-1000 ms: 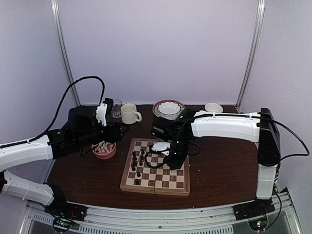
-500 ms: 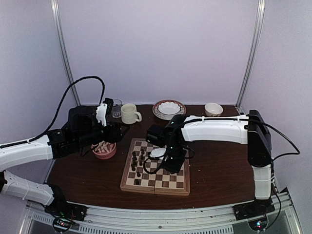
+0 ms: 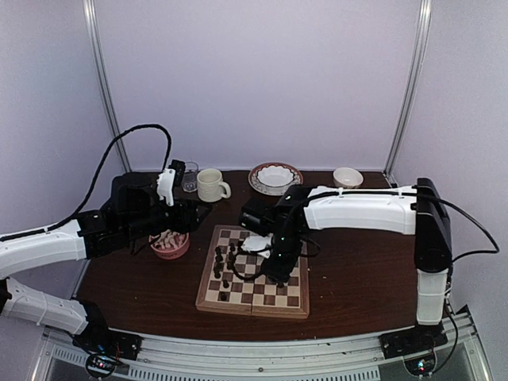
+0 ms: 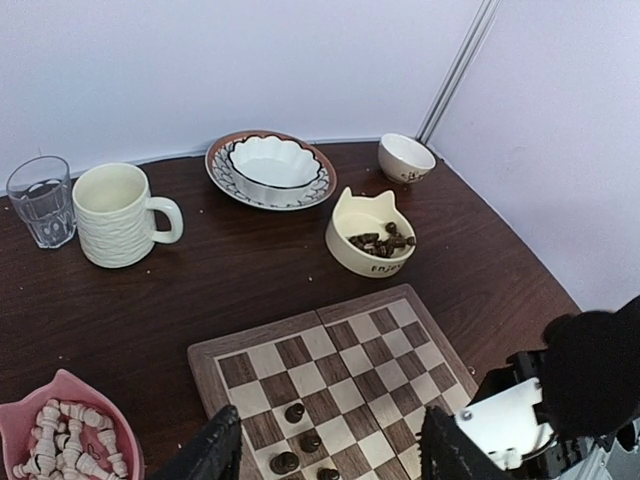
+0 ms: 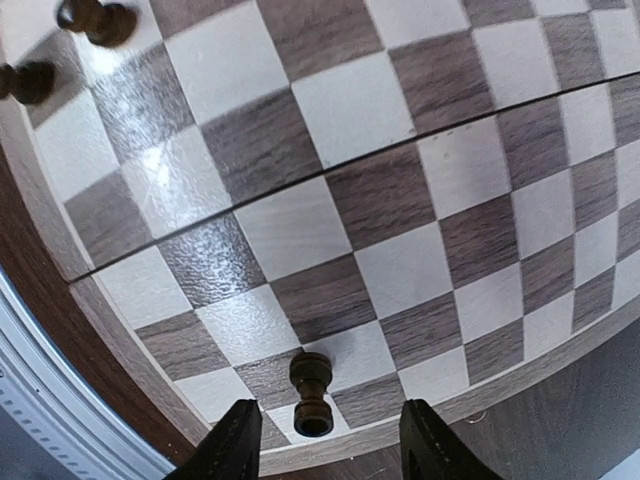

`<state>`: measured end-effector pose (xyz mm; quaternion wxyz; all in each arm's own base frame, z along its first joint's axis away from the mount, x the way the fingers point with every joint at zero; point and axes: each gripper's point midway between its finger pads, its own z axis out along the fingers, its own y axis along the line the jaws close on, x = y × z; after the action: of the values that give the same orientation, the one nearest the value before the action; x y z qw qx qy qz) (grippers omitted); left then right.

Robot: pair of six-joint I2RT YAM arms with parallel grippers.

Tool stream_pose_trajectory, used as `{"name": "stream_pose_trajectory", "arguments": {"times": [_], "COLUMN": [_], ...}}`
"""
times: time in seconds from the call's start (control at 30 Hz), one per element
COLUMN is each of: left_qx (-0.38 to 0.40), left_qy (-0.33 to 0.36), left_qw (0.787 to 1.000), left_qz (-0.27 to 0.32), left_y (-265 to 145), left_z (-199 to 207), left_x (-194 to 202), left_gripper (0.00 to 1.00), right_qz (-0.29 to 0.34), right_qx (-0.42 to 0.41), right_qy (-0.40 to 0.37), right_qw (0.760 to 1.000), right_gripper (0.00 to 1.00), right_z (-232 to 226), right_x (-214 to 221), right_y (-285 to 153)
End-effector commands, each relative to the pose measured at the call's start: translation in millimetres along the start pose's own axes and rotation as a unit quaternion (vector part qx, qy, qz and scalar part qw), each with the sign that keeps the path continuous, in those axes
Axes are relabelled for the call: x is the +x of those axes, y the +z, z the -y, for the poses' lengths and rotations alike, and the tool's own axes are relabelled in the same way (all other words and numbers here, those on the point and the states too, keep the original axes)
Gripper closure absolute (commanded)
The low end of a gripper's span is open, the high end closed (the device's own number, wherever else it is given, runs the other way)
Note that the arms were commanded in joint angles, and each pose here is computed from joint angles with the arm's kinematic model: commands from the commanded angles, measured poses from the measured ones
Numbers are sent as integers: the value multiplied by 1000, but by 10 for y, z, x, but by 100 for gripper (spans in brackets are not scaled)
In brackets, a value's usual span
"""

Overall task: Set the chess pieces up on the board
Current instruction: Place the rook on the chessboard.

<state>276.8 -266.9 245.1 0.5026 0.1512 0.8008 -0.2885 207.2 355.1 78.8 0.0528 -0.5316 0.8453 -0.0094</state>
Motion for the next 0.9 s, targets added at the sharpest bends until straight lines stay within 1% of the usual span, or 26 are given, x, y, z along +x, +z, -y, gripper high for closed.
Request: {"name": "stream_pose_trajectory", "arguments": {"times": [0.0,0.07,0.13,0.2,0.3,0.4,0.43,0.5,0.57,0.67,0.73,0.8,0.87], "left_qx": [9,15,20,26,35,39,54,64,63,79,76,84,88], "left_qy": [7,7,8,10,13,14,15,21,36,72,101,131,158], "left_qw": [1000,1000,1000,1000,999,999,998,997,995,989,985,977,968], "left_qz": [9,5,-1,-6,-14,-27,-36,-45,-72,-105,-119,-146,-177], "left_y": [19,34,53,67,103,177,200,261,319,384,435,480,532], "left_z": [29,52,74,98,138,158,217,293,360,633,813,1033,1221], "left_x": [-68,-64,-48,-33,-12,40,75,107,228,361,381,497,628], "left_gripper": [38,38,38,39,39,39,40,42,43,42,42,42,42], "right_qz": [169,243,313,359,401,428,439,440,439,443,450,462,472], "right_qx": [8,15,26,53,107,135,142,156,168,176,183,193,196], "right_qy": [21,46,80,122,181,233,251,284,317,363,389,414,431], "right_qw": [985,969,946,924,891,863,851,837,824,801,782,760,744], "right_gripper": [48,47,44,43,43,42,41,41,41,41,41,38,36], "right_z": [82,197,353,564,880,1131,1218,1377,1522,1701,1790,1873,1931], "right_x": [-244,-253,-248,-192,-75,47,78,195,315,522,667,805,915], "right_y": [-833,-1140,-1341,-1412,-1384,-1280,-1261,-1166,-1099,-1057,-1065,-1085,-1096]}}
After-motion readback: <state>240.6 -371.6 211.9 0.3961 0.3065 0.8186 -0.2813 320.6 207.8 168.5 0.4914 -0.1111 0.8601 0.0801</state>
